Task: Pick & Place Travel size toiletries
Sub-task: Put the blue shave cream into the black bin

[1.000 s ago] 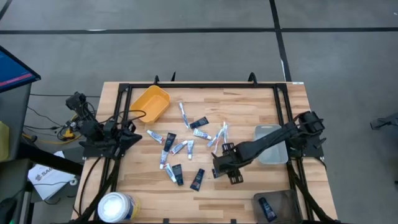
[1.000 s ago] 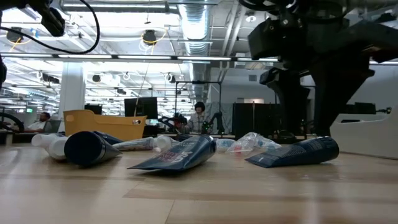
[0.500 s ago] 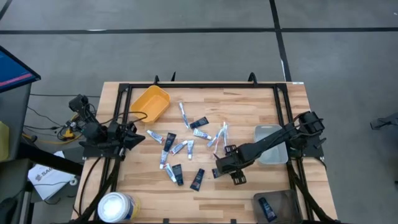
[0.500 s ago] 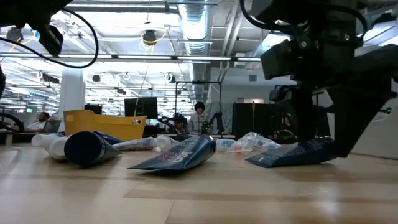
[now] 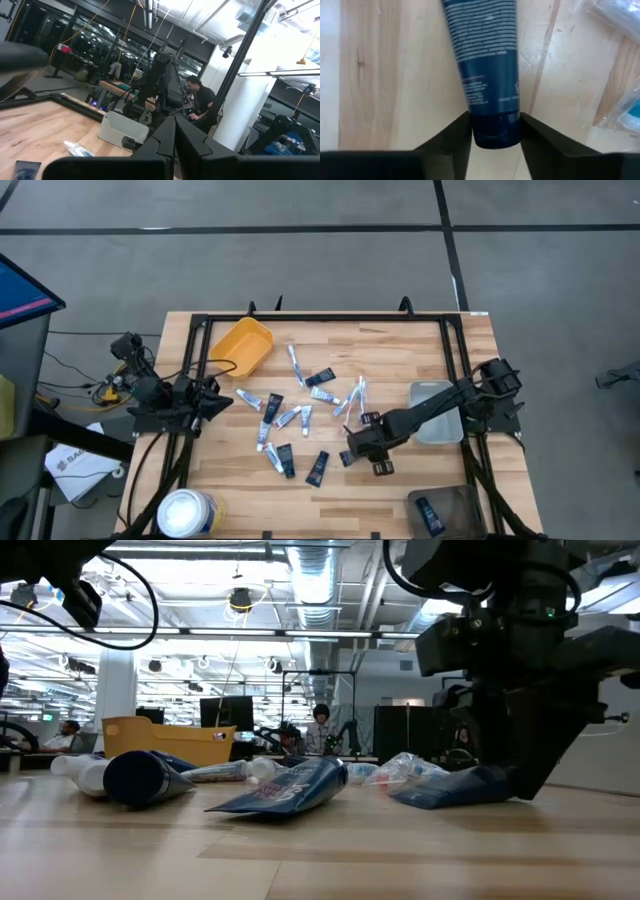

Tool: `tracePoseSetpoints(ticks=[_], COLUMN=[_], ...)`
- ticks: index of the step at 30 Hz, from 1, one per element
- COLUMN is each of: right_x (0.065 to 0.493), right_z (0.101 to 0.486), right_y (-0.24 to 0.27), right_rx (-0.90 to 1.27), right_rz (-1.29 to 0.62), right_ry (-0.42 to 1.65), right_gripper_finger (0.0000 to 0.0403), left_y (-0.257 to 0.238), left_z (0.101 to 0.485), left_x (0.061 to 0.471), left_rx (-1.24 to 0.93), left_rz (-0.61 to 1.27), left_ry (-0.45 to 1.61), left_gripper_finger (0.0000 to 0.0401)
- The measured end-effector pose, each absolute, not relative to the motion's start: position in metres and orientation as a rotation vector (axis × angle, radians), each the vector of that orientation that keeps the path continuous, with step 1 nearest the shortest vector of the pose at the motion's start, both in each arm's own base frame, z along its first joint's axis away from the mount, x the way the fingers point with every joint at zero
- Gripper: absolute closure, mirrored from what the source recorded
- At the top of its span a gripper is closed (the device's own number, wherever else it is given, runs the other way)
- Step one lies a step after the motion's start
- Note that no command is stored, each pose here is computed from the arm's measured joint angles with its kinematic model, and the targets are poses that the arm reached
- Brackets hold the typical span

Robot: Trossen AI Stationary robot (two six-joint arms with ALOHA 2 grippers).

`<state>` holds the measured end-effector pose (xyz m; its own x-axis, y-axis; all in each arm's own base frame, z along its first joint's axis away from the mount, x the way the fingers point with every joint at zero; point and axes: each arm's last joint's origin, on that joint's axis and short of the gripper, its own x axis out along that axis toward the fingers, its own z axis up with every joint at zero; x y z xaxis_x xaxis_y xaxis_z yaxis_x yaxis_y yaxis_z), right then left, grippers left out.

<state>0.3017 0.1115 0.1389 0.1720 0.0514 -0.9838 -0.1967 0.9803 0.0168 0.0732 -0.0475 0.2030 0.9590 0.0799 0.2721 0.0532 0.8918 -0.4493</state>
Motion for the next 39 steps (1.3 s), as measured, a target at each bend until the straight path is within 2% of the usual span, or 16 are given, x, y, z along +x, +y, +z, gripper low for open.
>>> tracePoseSetpoints(ticks=[3, 7, 10, 13, 16, 22, 28, 34, 39], right_x=[0.302, 0.302, 0.301, 0.297, 0.287, 0.251, 0.206, 0.169, 0.136], right_z=[0.139, 0.139, 0.145, 0.168, 0.193, 0.247, 0.271, 0.273, 0.274], right_y=[0.110, 0.110, 0.110, 0.108, 0.105, 0.107, 0.135, 0.184, 0.217], right_rx=[-0.118, -0.113, -0.088, -0.036, 0.030, 0.242, 0.490, 0.684, 0.825], right_rz=[0.176, 0.179, 0.169, 0.151, 0.122, 0.044, -0.044, -0.024, -0.017], right_ry=[1.389, 1.390, 1.374, 1.313, 1.264, 1.169, 1.190, 1.249, 1.315], right_gripper_finger=[0.0286, 0.0286, 0.0272, 0.0266, 0.0282, 0.0285, 0.0266, 0.0284, 0.0265], left_y=[-0.047, -0.047, -0.047, -0.047, -0.047, -0.047, -0.048, -0.048, -0.048], left_z=[0.203, 0.203, 0.203, 0.203, 0.203, 0.203, 0.203, 0.203, 0.203], left_x=[0.073, 0.073, 0.073, 0.073, 0.073, 0.073, 0.073, 0.073, 0.073], left_rx=[-0.471, -0.472, -0.472, -0.472, -0.472, -0.475, -0.470, -0.464, -0.461], left_rz=[0.014, 0.014, 0.014, 0.014, 0.014, 0.013, 0.008, 0.008, 0.009], left_ry=[-0.290, -0.290, -0.291, -0.291, -0.291, -0.294, -0.294, -0.293, -0.293], left_gripper_finger=[0.0399, 0.0399, 0.0399, 0.0399, 0.0399, 0.0399, 0.0399, 0.0399, 0.0399])
